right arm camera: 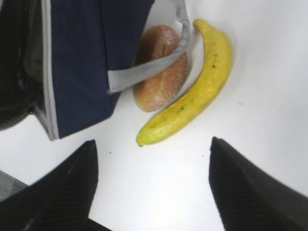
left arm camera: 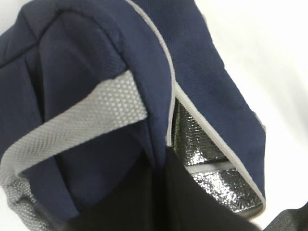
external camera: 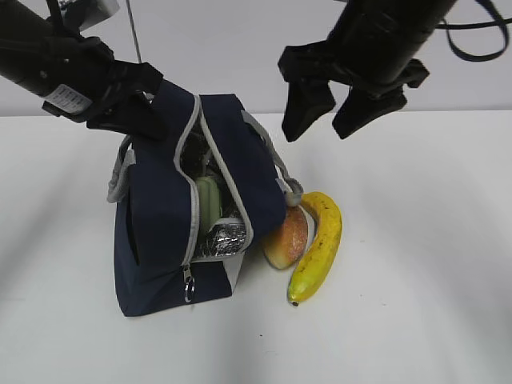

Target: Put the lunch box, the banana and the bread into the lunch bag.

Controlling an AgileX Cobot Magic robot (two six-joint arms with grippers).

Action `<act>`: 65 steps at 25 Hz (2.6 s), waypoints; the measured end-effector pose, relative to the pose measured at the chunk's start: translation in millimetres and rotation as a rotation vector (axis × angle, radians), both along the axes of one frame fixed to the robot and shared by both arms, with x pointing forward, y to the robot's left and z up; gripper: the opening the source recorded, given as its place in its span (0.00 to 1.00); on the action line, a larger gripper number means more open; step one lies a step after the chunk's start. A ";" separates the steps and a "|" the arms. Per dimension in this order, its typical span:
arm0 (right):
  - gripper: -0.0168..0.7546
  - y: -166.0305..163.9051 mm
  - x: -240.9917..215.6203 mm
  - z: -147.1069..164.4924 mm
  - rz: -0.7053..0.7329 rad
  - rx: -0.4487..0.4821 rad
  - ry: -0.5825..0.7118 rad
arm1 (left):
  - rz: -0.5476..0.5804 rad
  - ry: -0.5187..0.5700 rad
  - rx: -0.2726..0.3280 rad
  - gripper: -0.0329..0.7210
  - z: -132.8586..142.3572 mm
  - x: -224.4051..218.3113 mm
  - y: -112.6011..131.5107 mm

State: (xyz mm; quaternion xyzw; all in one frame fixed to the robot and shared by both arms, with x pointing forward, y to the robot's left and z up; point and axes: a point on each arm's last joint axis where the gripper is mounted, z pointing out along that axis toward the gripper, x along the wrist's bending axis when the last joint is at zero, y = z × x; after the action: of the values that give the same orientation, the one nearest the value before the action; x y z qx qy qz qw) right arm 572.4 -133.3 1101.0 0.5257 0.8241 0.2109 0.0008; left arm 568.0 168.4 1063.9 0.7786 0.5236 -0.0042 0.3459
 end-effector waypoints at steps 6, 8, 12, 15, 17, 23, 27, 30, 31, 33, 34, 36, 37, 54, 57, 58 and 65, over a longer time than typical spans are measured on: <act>0.71 -30.1 -48.9 -0.8 -0.073 -0.016 -0.146 | -0.005 0.005 0.003 0.04 -0.3 -0.6 0.1; 0.71 -37.5 -62.3 -9.7 -0.087 -0.022 -0.162 | -0.005 0.006 0.003 0.04 -0.4 -0.7 0.1; 0.71 -45.6 -79.5 -39.4 -0.139 -0.037 -0.097 | -0.007 0.009 0.004 0.04 -0.5 -1.0 0.0; 0.71 -46.9 -80.3 -63.8 -0.222 -0.027 -0.056 | -0.009 0.011 0.005 0.04 -0.6 -1.2 0.0; 0.71 -44.2 -72.3 -77.4 -0.273 -0.009 -0.061 | -0.012 0.015 0.005 0.04 -0.7 -1.6 0.0; 0.71 -30.2 -39.1 -117.9 -0.340 0.022 -0.055 | -0.018 0.024 0.006 0.04 -1.0 -2.5 -0.1; 0.71 -22.1 -14.2 -140.3 -0.353 -0.003 -0.004 | -0.020 0.028 0.006 0.04 -1.2 -2.9 -0.2; 0.71 -26.4 2.9 -148.2 -0.404 -0.009 0.039 | -0.023 0.032 0.007 0.04 -1.3 -3.4 -0.2; 0.71 -29.5 8.8 -149.4 -0.423 -0.008 0.043 | -0.024 0.033 0.007 0.04 -1.3 -3.5 -0.2; 0.71 -36.8 18.0 -151.1 -0.453 -0.009 0.054 | -0.026 0.036 0.007 0.04 -1.4 -3.8 -0.3; 0.71 -39.4 22.4 -151.7 -0.463 -0.010 0.058 | -0.026 0.037 0.007 0.04 -1.5 -3.9 -0.3; 0.71 -39.4 28.2 -152.7 -0.465 -0.014 0.070 | -0.026 0.037 0.007 0.04 -1.5 -3.9 -0.3; 0.71 -38.4 31.0 -153.5 -0.464 -0.016 0.074 | -0.026 0.037 0.007 0.04 -1.5 -3.9 -0.3; 0.60 -29.5 52.9 -185.9 -0.430 -0.079 0.199 | -0.027 0.037 0.010 0.04 -1.6 -3.9 -0.1; 0.42 -28.4 55.0 -184.1 -0.420 -0.078 0.201 | -0.027 0.037 0.010 0.04 -1.6 -3.9 -0.1; 0.39 -28.4 55.6 -183.1 -0.414 -0.084 0.204 | -0.027 0.037 0.010 0.04 -1.6 -3.9 -0.1; 0.39 -42.7 67.3 -155.6 -0.344 -0.300 0.143 | -0.029 0.038 0.013 0.04 -1.8 -4.1 0.0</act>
State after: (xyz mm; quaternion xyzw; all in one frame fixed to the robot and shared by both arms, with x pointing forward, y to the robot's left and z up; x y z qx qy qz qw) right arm 639.7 -176.0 945.4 0.6659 0.7425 0.0451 0.0564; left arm 563.9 168.4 1062.1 0.7881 0.5187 -0.0207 0.3308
